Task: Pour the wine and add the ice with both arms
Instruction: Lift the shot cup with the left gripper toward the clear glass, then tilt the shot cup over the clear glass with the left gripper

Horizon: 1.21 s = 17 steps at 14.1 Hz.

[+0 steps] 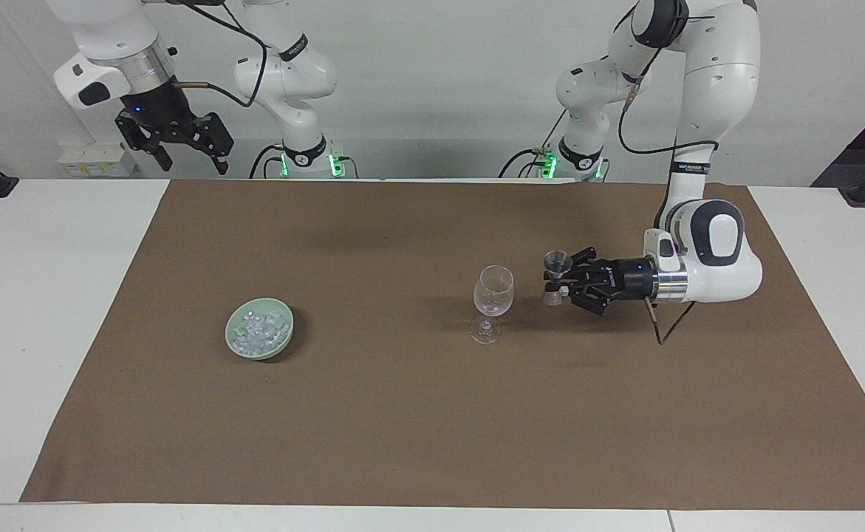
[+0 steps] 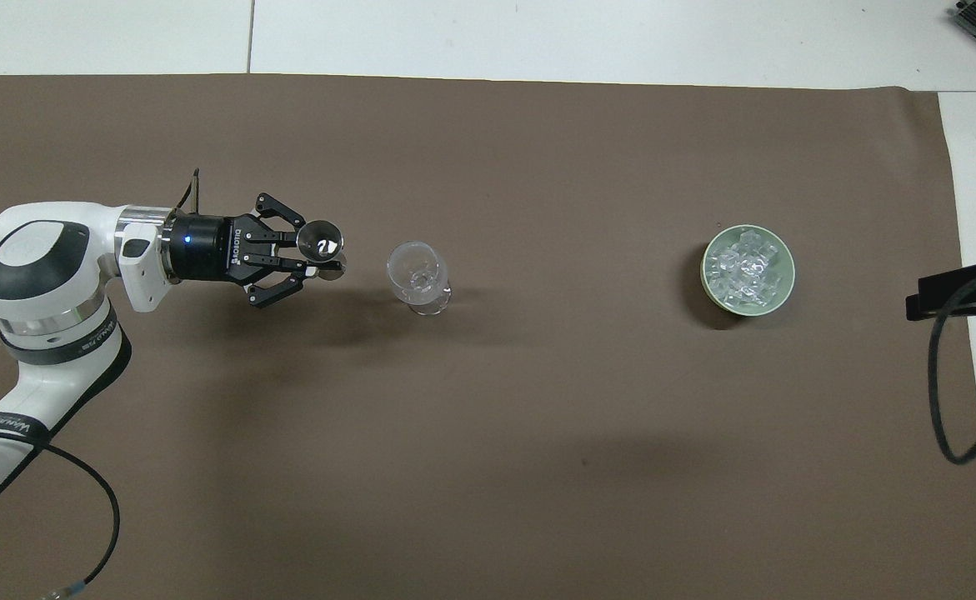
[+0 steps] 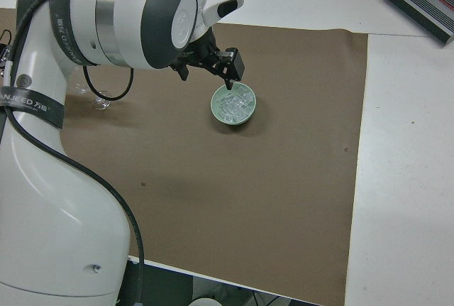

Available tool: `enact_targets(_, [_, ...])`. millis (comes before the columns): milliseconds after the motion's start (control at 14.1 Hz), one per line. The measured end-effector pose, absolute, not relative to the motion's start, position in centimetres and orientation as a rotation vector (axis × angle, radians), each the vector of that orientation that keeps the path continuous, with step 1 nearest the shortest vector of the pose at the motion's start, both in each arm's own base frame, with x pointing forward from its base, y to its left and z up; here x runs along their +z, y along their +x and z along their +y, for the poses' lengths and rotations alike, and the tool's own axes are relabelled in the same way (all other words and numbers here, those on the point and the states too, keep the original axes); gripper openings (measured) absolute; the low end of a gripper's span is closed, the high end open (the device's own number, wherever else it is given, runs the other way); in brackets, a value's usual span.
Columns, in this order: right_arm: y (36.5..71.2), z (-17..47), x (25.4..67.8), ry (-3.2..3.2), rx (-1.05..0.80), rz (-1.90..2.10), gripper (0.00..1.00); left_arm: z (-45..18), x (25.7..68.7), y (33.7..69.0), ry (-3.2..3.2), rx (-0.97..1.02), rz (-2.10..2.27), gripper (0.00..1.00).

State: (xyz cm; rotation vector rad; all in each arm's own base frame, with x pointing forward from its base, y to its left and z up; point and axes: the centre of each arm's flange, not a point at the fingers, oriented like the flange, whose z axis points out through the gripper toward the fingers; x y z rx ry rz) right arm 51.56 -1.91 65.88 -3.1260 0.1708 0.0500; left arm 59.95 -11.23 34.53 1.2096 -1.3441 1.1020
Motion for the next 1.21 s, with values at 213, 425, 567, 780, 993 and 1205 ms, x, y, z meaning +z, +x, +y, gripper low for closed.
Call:
enact_targets(213, [51.6, -1.9, 65.9, -3.126, 0.050, 0.171, 1.00, -11.9, 35.1, 60.0, 1.244, 1.091, -1.352, 0.22])
enact_targets(425, [51.6, -1.9, 65.9, -3.126, 0.050, 0.171, 1.00, -12.7, 36.7, 60.1, 1.288, 1.088, -1.373, 0.22])
enact_targets(567, [51.6, -1.9, 65.9, -3.126, 0.050, 0.171, 1.00, -13.2, 37.7, 60.1, 1.311, 1.095, -1.392, 0.22])
enact_targets(780, [51.6, -1.9, 65.9, -3.126, 0.050, 0.171, 1.00, -13.6, 38.2, 60.0, 1.345, 1.076, -1.402, 0.22])
enact_targets(993, [51.6, -1.9, 65.9, -3.126, 0.050, 0.171, 1.00, -13.5, 38.3, 59.8, 1.370, 1.039, -1.419, 0.22])
enact_targets(1205, [51.6, -1.9, 65.9, -3.126, 0.050, 0.171, 1.00, -13.7, 38.5, 59.5, 1.395, 0.992, -1.448, 0.22])
